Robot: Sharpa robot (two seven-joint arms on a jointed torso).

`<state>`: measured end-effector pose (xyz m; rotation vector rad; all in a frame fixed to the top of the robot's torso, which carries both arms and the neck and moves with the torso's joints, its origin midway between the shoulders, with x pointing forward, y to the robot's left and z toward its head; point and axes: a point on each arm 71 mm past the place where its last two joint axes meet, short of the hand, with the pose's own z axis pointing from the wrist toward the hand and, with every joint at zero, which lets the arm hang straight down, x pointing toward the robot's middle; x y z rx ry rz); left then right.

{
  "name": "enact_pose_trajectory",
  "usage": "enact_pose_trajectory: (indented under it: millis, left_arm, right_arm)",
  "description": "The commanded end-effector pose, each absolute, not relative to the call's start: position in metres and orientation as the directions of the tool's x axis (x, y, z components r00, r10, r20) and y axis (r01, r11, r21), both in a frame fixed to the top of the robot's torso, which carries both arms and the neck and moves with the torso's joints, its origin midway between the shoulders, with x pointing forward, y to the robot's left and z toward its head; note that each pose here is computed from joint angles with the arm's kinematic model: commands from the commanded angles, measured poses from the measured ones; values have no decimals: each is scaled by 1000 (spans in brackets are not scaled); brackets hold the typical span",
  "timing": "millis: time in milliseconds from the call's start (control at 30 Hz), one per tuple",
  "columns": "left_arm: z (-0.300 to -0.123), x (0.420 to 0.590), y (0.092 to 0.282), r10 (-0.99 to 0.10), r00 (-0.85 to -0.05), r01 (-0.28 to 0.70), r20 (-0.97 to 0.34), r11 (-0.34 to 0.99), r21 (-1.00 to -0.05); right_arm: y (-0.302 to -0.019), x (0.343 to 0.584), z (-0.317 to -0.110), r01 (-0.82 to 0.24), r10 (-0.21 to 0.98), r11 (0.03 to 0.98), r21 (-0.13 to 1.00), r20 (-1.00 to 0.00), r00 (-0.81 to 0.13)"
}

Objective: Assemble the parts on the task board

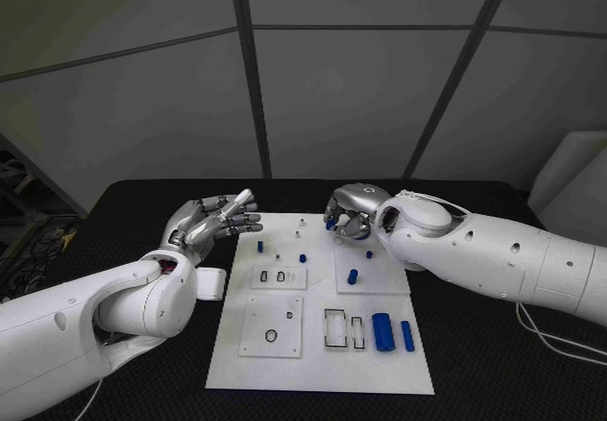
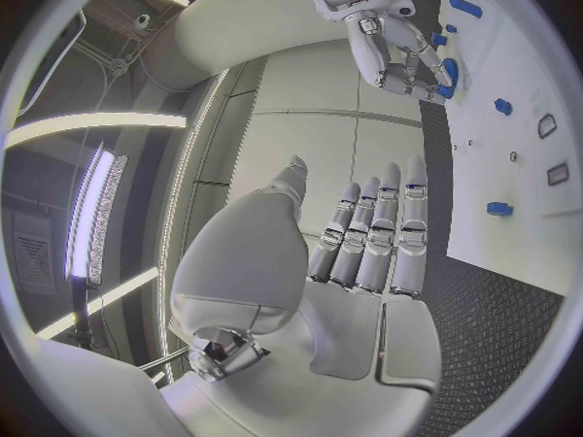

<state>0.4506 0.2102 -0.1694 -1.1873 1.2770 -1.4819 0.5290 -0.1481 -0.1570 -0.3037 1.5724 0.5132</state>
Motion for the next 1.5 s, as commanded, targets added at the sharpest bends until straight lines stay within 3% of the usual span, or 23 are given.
enact_pose_trajectory:
  millis: [33, 533, 1500]
  left_arm:
    - [-168, 450, 209, -964, -229, 16, 135, -142, -990]
    - [-168, 451, 205, -961, -240, 11, 140, -147, -989]
    - [-167, 451, 203, -960, -243, 10, 141, -148, -989]
  right_arm:
    - [-143, 531, -149, -486, 172, 862, 146, -985, 8]
    - [-104, 545, -156, -463, 177, 870, 167, -984, -23]
    - [-83, 557, -166, -446, 111, 886, 125, -992, -57]
